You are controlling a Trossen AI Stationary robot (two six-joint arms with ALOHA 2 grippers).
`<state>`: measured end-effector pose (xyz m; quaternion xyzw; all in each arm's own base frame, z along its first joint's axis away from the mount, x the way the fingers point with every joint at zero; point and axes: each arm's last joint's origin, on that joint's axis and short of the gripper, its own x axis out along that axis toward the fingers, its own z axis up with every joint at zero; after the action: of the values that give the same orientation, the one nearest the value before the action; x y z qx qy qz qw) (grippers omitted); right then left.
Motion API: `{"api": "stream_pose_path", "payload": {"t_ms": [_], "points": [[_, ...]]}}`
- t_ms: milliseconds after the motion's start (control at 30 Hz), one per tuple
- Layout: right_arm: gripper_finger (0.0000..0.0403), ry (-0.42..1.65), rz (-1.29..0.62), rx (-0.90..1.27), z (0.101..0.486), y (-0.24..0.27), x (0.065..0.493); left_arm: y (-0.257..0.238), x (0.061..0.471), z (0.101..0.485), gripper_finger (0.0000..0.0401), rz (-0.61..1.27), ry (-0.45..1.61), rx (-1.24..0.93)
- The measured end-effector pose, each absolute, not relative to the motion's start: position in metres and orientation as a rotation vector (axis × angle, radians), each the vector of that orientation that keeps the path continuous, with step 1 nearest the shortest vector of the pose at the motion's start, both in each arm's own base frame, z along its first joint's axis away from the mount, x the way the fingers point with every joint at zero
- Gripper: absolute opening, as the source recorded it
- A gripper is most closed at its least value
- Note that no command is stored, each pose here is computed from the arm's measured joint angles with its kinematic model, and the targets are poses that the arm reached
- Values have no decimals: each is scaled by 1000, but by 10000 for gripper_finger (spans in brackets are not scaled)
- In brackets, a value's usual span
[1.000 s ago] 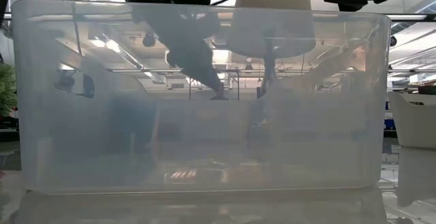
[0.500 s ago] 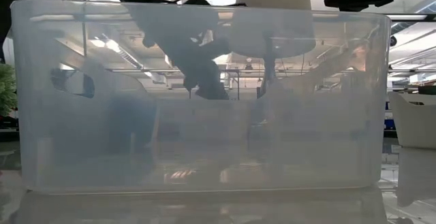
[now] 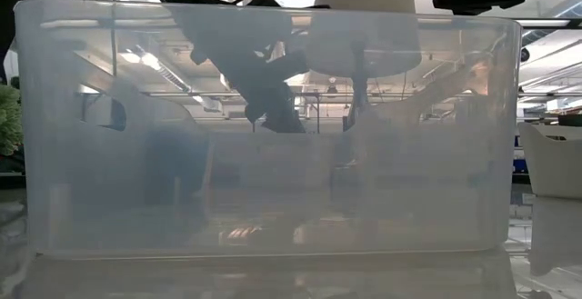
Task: Stack baskets by color
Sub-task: Stack the middle white bin on the left white bin
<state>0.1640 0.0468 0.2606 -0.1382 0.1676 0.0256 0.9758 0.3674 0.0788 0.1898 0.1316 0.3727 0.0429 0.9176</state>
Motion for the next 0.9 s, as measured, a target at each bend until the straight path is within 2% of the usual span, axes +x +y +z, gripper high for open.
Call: {"api": "stream_pose_path", "payload": {"t_ms": [100, 367, 633, 900], "points": [[9, 338, 52, -278, 261, 47, 164, 79, 367, 190, 8, 89, 769, 269], [9, 337, 51, -277, 261, 47, 164, 77, 366, 196, 1, 89, 755, 269], [9, 337, 51, -274, 261, 47, 164, 60, 345, 232, 1, 67, 751, 285], [9, 336, 49, -267, 261, 47, 164, 43, 301, 275, 0, 76, 796, 312]]}}
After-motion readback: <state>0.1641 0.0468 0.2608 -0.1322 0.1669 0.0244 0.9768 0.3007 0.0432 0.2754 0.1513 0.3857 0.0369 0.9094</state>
